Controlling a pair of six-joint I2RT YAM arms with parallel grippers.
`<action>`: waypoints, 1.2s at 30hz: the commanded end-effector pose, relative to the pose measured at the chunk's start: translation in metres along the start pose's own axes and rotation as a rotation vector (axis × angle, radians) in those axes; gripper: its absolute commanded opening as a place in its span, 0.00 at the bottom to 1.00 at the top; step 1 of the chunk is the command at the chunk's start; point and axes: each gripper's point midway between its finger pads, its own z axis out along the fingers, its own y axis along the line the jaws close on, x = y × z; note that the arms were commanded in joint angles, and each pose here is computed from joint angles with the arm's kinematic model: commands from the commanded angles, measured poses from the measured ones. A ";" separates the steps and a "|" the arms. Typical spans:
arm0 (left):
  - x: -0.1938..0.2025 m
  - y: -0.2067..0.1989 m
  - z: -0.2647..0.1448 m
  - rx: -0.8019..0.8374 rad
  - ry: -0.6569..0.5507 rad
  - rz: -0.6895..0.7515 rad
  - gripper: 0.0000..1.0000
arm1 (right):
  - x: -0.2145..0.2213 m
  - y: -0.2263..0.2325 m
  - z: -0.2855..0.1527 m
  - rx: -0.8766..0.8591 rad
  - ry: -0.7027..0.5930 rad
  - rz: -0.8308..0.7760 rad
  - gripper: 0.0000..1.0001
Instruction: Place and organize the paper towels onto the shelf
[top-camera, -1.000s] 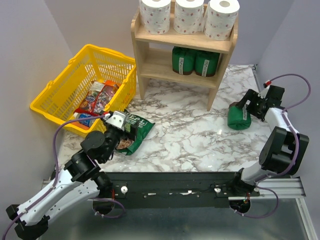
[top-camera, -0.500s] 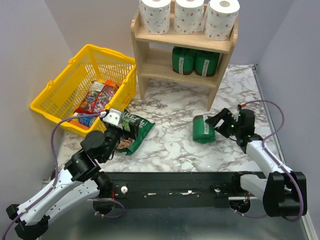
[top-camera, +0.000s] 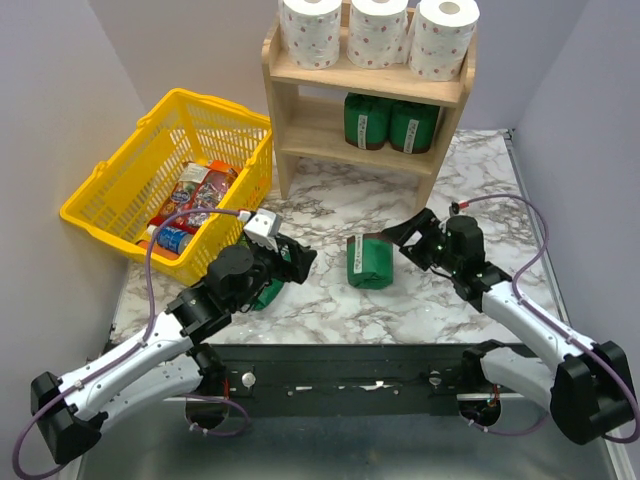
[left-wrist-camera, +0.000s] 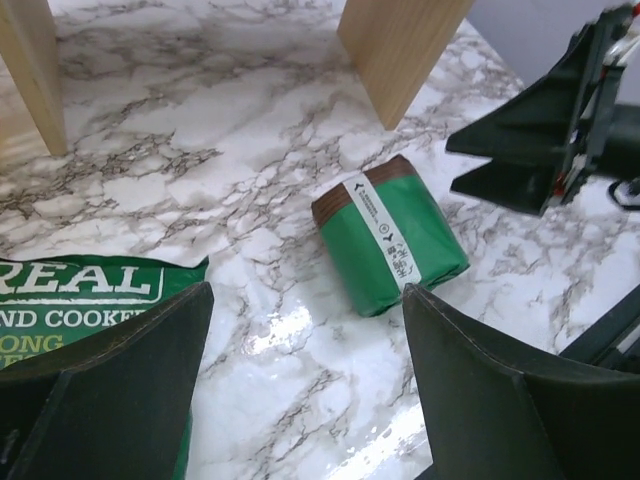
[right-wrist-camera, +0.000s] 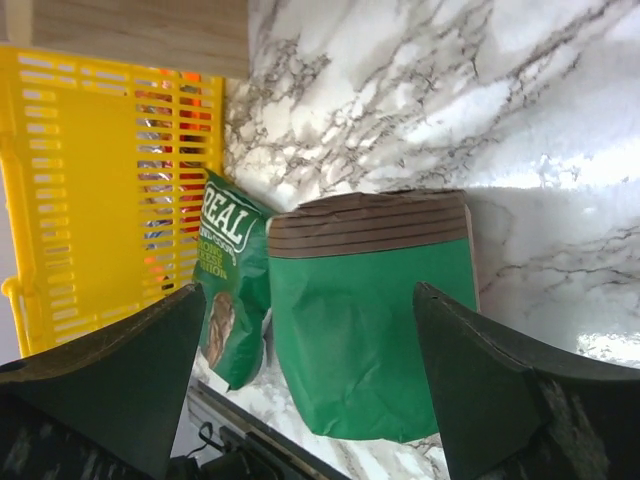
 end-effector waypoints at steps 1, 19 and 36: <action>0.016 -0.015 0.016 0.070 0.003 0.128 0.85 | -0.021 0.019 -0.017 -0.030 -0.075 -0.194 0.93; 0.096 -0.076 0.090 0.091 0.003 0.575 0.92 | -0.069 0.047 -0.110 -0.041 -0.347 -0.517 0.95; 0.136 -0.109 0.136 0.056 -0.006 0.739 0.97 | -0.085 0.053 -0.139 -0.053 -0.476 -0.504 0.96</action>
